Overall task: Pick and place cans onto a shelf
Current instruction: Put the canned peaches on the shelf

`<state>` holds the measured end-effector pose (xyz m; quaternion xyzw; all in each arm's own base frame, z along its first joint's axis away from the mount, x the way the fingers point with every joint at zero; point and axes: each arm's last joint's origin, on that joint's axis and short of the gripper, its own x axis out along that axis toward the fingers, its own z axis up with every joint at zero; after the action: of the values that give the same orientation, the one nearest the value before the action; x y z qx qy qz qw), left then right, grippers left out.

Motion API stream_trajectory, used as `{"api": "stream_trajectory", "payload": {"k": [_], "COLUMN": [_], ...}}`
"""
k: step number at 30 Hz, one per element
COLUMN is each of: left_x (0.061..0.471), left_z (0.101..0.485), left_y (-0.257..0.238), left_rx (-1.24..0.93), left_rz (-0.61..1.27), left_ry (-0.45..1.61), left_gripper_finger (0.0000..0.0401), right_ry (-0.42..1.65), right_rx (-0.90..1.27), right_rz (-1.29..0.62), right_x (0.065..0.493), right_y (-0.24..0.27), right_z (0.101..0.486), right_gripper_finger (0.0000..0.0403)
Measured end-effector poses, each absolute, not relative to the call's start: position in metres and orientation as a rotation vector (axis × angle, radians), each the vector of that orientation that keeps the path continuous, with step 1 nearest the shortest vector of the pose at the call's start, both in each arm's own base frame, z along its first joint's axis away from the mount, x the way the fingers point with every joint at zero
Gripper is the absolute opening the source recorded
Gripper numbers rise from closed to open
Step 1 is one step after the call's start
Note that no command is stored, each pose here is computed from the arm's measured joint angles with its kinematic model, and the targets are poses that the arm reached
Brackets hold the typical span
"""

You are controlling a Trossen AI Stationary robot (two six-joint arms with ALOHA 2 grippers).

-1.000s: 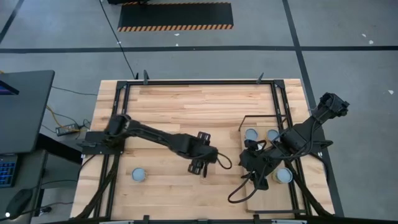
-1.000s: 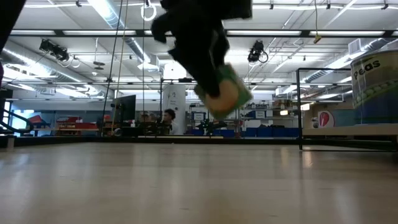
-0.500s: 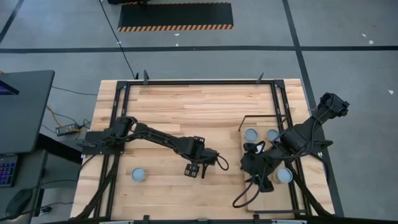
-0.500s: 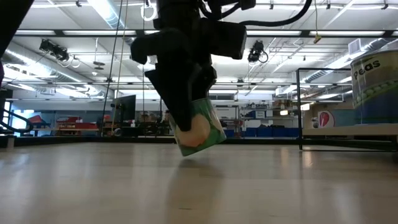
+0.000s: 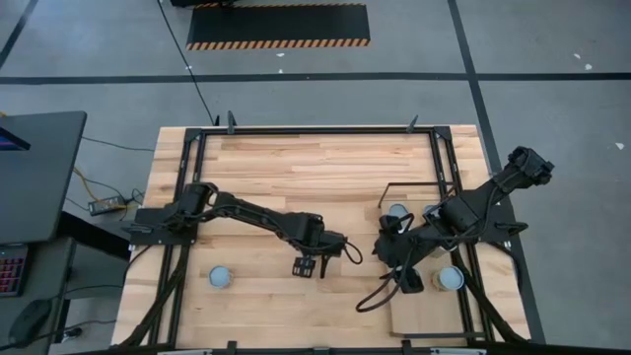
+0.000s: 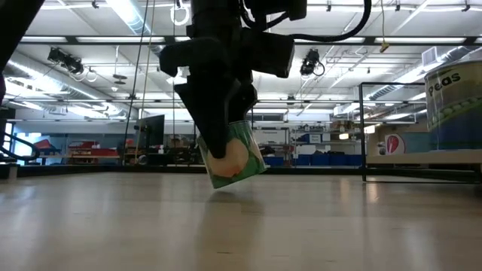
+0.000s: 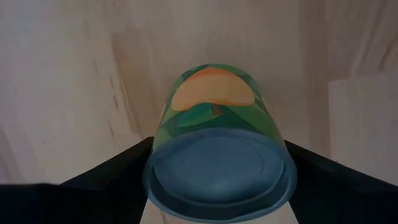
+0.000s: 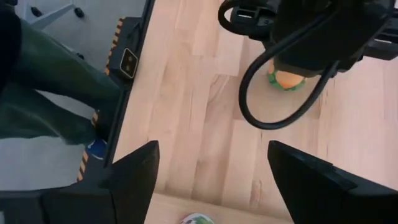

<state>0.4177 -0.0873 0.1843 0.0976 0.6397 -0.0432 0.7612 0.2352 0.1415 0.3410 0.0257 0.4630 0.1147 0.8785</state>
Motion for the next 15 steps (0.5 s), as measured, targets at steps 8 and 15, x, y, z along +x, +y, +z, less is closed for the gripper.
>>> {"api": "stream_trajectory", "payload": {"k": [8,15], "left_x": [0.4207,0.421], "left_z": [0.185,0.1862], "left_y": [-0.086,-0.0862], "left_rx": [0.185,0.17], "left_rz": [-0.091,-0.08], "left_ry": [1.365,1.357], "left_gripper_finger": [0.0298,0.0372], "right_ry": [0.965,0.961], "right_rx": [0.057,0.027], "right_rz": [0.235,0.251], "right_x": [0.2359,0.236], "right_y": [0.1404,0.1404], "right_z": [0.3411,0.341], "right_gripper_finger": [0.0325,0.0332]}}
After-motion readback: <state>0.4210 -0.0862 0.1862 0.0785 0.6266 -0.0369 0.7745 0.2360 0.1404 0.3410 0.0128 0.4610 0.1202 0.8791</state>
